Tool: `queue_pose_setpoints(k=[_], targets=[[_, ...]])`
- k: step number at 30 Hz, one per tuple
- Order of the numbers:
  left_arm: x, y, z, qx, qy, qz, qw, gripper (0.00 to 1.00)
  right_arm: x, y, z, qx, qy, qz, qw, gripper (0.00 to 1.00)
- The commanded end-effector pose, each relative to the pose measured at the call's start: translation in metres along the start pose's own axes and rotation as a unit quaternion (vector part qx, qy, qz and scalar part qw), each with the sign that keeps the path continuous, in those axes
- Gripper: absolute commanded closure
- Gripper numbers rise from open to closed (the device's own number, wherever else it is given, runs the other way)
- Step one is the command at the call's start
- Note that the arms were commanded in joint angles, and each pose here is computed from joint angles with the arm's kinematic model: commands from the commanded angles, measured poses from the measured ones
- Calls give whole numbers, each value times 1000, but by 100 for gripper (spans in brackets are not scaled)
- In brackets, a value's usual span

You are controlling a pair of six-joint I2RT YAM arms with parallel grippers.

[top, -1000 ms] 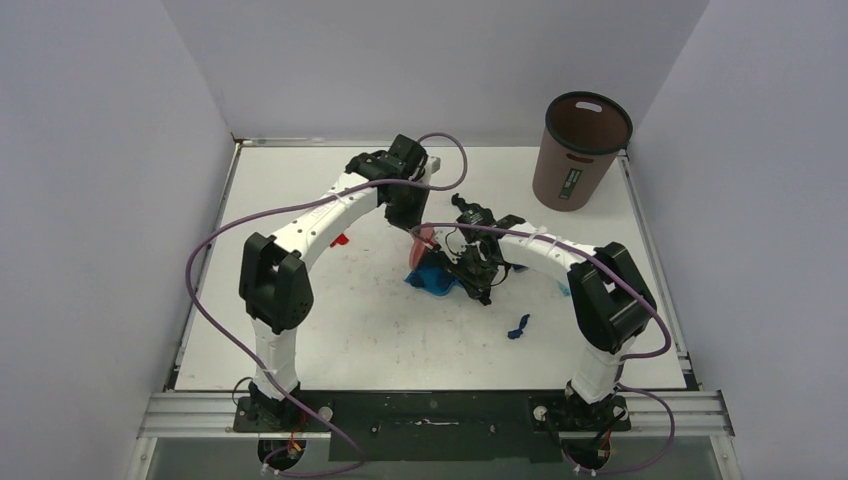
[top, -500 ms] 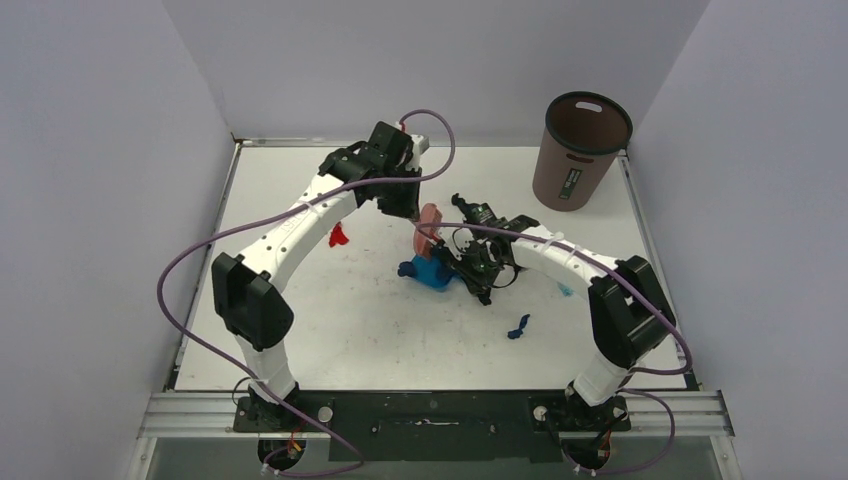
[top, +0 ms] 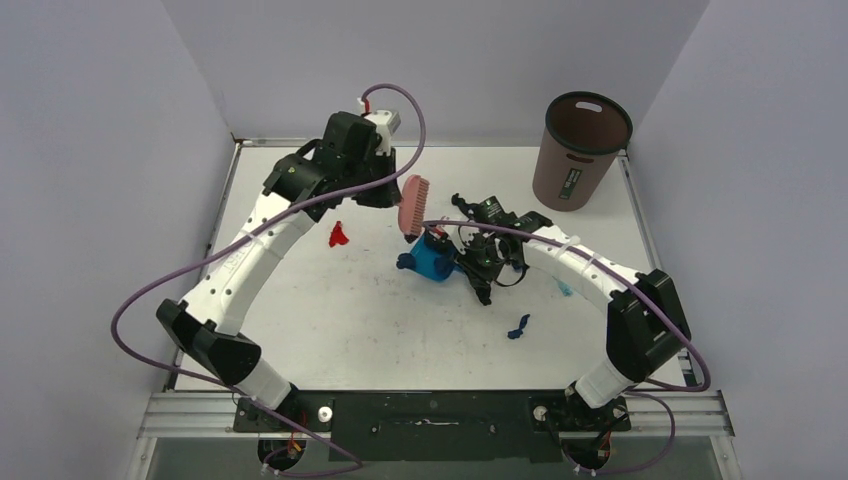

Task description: Sweep away the paper scraps from the table

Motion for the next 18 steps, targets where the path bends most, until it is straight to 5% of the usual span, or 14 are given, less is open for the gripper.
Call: queue_pose_setpoints(k=[1,18], targets=[[12,-25,-4,-39,-1,-36,999,100,-6,-32,-18,-44,-18,31,998,83],[43,-35,36,-62,-21,-82,994,100,-38,-66,-30,-58,-2,84,995,84]])
Point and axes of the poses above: each gripper's point midway between its finger pads, its own y axis out along the fingers, its own x axis along the line the jaws close on, z = x × y, the point moved 8 cm from there along -y, back along the fingers, and after that the axes turned 2 degrees about y, right-handed, at the moved point
